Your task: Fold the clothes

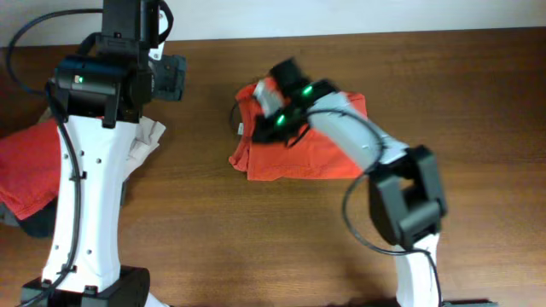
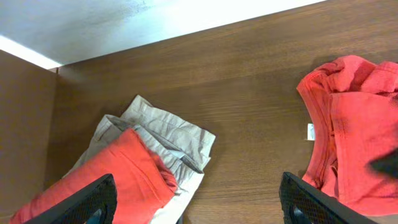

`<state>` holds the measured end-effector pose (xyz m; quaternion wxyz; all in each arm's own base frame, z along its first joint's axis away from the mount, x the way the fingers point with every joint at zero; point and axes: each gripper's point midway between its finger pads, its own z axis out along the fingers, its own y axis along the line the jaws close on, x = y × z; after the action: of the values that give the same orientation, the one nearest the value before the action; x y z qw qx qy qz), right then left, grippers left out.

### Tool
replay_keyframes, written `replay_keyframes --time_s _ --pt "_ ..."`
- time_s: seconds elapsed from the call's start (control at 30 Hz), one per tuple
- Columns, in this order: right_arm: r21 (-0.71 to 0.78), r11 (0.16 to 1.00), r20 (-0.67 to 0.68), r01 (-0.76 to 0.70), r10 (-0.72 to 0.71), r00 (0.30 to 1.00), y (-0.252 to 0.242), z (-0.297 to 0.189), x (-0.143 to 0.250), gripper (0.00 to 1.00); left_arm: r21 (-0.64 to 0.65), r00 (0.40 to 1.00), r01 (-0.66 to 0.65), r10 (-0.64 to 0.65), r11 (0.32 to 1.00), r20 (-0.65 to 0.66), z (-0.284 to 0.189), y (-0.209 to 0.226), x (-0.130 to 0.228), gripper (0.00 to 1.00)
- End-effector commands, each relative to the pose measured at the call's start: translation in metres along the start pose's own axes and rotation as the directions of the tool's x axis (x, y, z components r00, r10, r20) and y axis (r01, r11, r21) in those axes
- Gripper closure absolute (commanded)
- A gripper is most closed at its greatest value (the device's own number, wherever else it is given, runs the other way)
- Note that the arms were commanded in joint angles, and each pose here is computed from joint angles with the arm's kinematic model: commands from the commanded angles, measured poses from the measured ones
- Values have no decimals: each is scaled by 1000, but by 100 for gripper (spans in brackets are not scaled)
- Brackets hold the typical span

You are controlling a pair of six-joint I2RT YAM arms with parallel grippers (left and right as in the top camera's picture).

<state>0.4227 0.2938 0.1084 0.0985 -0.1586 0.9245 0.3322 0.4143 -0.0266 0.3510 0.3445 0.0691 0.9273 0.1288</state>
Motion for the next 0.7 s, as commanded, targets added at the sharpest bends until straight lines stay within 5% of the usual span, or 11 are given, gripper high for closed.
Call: replay_keyframes --time_s 0.0,0.17,0.43,0.67 --pt "39 998 119 -50 45 992 -15 -42 -30 92 57 1000 0 -1 998 14 -3 -5 -3 17" --pt "167 980 136 -109 87 987 -64 -31 -33 92 112 1000 -6 7 994 -10 9 -18 -1 17" --pt "158 971 110 -182 166 980 -89 23 -29 91 127 995 -15 28 992 -99 36 -29 11 17" --pt "118 979 215 -169 141 966 -97 48 -57 89 146 991 -7 26 989 -129 46 -35 16 17"
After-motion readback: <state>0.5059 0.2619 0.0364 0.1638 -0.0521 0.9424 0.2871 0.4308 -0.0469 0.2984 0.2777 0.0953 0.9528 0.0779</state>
